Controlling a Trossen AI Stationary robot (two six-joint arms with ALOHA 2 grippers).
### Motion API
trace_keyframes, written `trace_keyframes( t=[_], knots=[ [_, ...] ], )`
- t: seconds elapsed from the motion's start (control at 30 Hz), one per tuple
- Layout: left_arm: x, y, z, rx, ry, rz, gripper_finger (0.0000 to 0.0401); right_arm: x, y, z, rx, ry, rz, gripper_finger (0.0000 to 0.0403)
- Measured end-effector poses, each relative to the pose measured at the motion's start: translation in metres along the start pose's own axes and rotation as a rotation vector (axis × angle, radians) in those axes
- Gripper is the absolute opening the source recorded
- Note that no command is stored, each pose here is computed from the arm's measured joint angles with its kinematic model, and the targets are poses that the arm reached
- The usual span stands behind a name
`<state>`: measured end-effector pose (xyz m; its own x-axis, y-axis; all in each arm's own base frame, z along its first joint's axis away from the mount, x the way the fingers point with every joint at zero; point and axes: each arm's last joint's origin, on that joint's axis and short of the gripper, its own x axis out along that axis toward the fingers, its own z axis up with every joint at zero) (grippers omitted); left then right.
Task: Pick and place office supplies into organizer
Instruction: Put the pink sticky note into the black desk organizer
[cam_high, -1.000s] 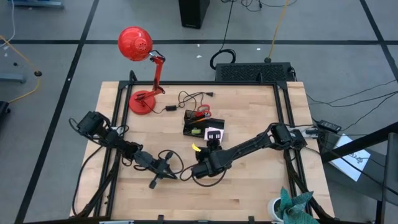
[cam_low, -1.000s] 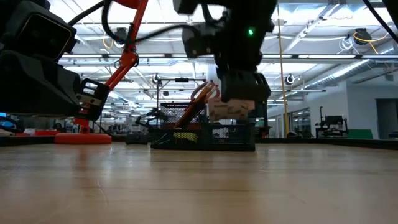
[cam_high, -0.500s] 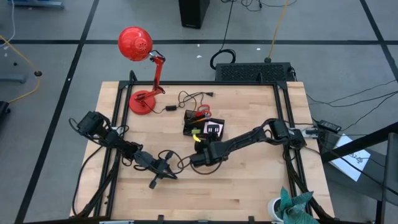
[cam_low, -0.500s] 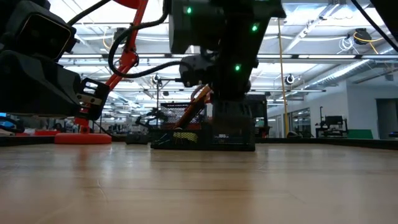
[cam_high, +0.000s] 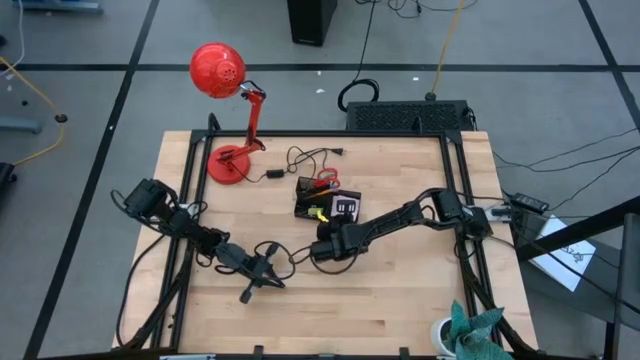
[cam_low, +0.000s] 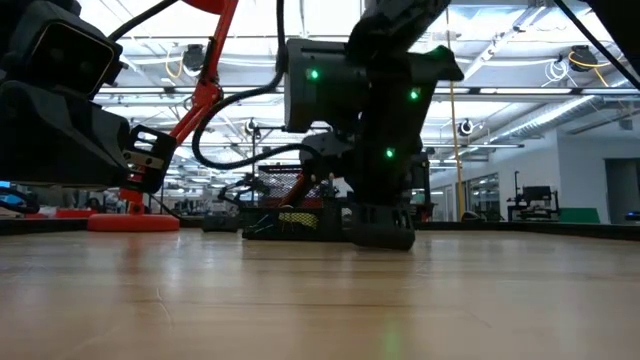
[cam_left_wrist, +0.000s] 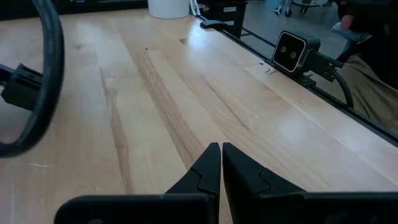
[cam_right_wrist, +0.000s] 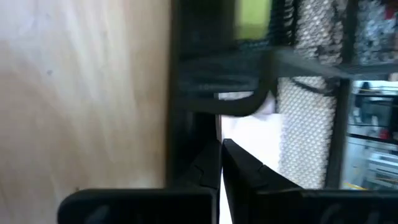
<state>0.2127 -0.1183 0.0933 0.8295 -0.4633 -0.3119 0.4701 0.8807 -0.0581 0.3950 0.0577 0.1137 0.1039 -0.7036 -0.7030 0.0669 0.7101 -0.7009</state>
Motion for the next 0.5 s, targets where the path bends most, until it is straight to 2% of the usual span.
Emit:
trace_keyframes(
  t=[0.23, 0.5],
  knots=[
    [0.000, 0.000, 0.000, -0.001, 0.000, 0.000, 0.0021, 0.006, 0.005, -0.003, 0.021, 0.007, 0.094, 0.0006],
    [0.000, -0.001, 0.000, 0.006, 0.001, -0.022, 0.0021, -0.008, -0.003, -0.001, 0.062, -0.017, 0.215, 0.0073]
  ],
)
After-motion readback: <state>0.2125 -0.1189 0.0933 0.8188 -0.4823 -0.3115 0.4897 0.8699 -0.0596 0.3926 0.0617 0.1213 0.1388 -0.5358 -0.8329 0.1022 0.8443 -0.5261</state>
